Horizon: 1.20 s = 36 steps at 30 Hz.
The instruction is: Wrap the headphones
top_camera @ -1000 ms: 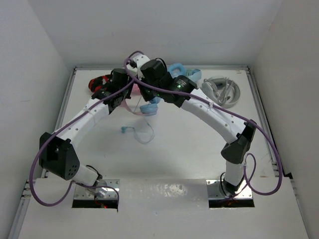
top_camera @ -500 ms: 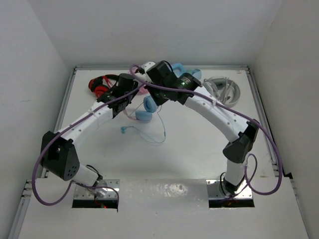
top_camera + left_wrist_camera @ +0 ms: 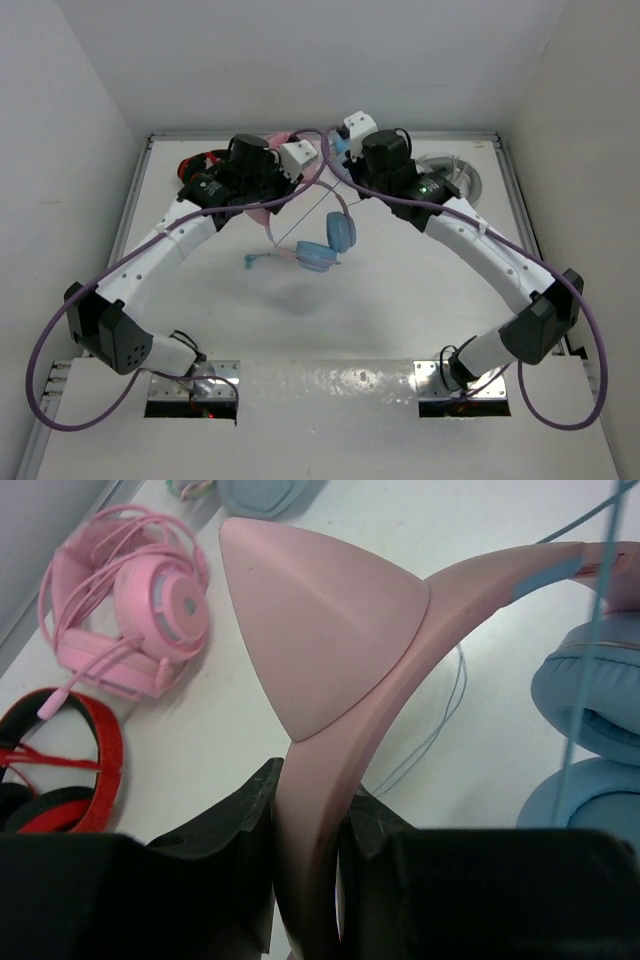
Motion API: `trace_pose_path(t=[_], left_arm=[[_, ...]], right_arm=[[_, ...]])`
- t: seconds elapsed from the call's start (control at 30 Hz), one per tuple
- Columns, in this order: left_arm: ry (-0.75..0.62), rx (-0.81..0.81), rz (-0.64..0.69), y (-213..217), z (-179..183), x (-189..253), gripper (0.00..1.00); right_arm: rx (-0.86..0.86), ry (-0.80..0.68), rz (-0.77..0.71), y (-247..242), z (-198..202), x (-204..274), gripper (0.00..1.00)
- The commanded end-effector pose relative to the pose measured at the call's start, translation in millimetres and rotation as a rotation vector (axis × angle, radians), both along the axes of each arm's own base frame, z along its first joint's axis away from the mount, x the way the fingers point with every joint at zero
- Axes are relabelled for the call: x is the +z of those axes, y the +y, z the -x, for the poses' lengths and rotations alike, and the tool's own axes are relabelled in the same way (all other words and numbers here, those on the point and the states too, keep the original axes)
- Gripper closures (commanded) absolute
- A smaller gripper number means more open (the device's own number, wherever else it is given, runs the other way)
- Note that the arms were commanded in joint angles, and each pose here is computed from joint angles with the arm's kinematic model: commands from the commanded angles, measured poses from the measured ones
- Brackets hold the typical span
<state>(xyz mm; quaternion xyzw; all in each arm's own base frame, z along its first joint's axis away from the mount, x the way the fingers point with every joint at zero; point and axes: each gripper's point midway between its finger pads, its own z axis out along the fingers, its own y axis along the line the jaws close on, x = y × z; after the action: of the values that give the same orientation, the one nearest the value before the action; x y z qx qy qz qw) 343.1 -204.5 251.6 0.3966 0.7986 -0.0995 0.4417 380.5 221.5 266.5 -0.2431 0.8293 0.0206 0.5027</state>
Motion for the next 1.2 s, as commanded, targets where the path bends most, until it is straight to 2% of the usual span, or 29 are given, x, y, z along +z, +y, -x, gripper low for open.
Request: trace_pose_path(t=[0.0,0.17,0.33,0.53,0.63,0.77,0.87,0.97,1.07,1.17], left_arm=[[0.053,-0.105,0.081,-11,33,27,1.00],[0.080,-0.098,0.147,-15,41,46,1.00],[0.094,-0.088,0.187,-19,43,56,1.00],[0.097,-0.190,0.272,-34,59,89,1.00],[0.123,-0.236,0.323,-42,68,100,1.00],[0.106,-0.254,0.386,-49,70,134,1.00],[0.066,-0.217,0.415,-48,64,161,1.00],[0.017,-0.187,0.447,-46,59,186,1.00],[-0.023,-0.156,0.477,-44,54,207,1.00],[-0.050,-0.133,0.503,-41,49,221,1.00]], right_arm=[[-0.090,-0.228,-0.108,-18,-26,54,1.00],[-0.092,-0.267,-0.223,-28,-16,51,1.00],[-0.025,-0.262,-0.251,-18,-9,45,1.00],[0.127,-0.201,-0.303,14,-4,32,1.00],[0.178,-0.179,-0.349,28,-2,25,0.97],[0.241,-0.119,-0.398,46,2,6,0.77],[0.280,-0.084,-0.496,60,9,-5,0.54],[0.298,-0.045,-0.560,73,7,-18,0.46],[0.312,0.010,-0.604,85,6,-33,0.43],[0.253,0.041,-0.659,85,0,-49,0.43]])
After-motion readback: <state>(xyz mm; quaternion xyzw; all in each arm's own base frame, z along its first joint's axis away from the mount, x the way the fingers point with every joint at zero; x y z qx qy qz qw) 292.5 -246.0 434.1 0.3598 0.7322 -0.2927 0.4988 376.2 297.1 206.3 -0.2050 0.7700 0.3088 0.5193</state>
